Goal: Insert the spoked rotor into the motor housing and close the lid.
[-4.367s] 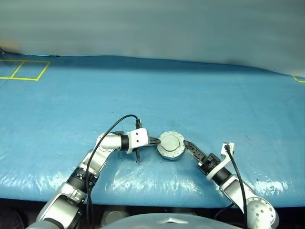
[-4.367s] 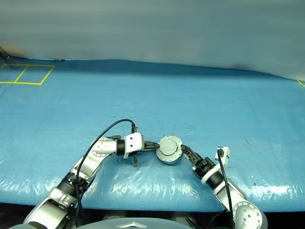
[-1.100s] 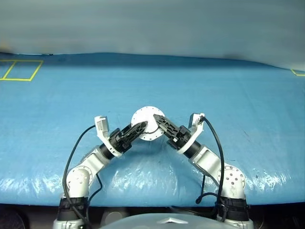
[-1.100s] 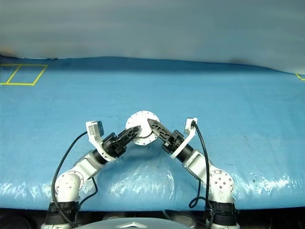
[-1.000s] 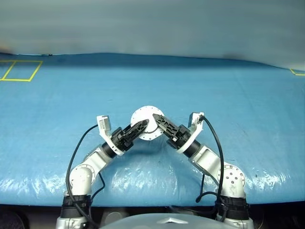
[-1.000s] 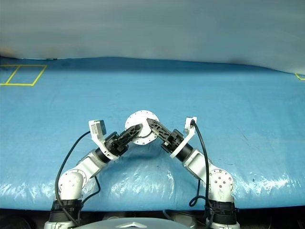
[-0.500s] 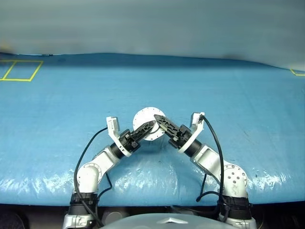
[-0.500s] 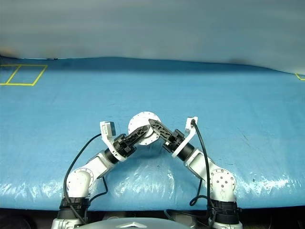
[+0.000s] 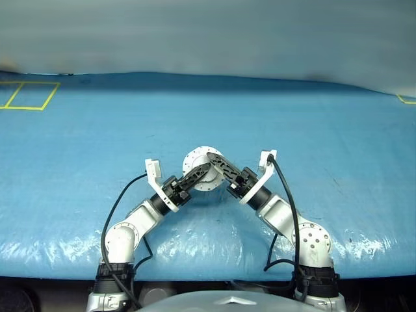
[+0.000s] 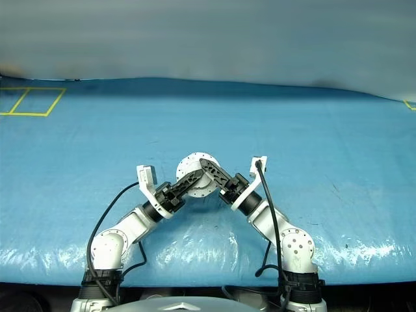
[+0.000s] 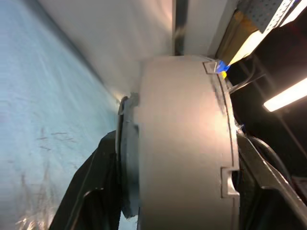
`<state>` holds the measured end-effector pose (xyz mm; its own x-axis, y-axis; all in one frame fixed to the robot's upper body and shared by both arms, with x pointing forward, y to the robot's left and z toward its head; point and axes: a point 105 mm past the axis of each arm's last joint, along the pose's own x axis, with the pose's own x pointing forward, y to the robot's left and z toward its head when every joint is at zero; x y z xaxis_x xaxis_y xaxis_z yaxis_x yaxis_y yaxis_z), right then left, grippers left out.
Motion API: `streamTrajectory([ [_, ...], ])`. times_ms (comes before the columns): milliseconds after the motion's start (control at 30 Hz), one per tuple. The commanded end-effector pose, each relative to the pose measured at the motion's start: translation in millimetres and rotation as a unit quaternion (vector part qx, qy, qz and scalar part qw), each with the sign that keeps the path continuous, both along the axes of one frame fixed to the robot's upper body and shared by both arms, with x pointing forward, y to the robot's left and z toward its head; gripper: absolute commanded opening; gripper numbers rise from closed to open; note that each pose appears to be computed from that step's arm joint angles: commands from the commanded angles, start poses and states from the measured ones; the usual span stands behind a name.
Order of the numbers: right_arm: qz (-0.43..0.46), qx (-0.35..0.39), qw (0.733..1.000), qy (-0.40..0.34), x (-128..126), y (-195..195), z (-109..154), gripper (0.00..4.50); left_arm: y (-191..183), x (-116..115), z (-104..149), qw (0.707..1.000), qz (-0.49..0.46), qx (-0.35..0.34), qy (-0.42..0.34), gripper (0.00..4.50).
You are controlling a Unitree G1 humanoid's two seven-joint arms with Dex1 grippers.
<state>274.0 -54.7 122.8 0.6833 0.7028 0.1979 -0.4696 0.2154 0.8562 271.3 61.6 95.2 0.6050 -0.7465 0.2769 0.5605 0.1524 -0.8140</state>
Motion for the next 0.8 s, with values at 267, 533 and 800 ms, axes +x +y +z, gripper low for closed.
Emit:
streamTrajectory([
  [267,0.005,0.013,1.000,-0.010,3.2,0.9,11.3,4.50,23.7,29.7,24.8,0.992,0.105,0.027,-0.062,2.33],
  [533,-0.042,-0.034,0.998,0.010,14.6,-10.5,-3.0,4.50,77.3,72.9,29.5,0.960,0.265,0.066,-0.067,2.33],
  [800,-0.044,-0.071,0.997,0.005,10.8,-10.6,-9.4,4.50,76.7,76.6,-10.6,0.953,0.268,0.144,-0.009,2.33],
])
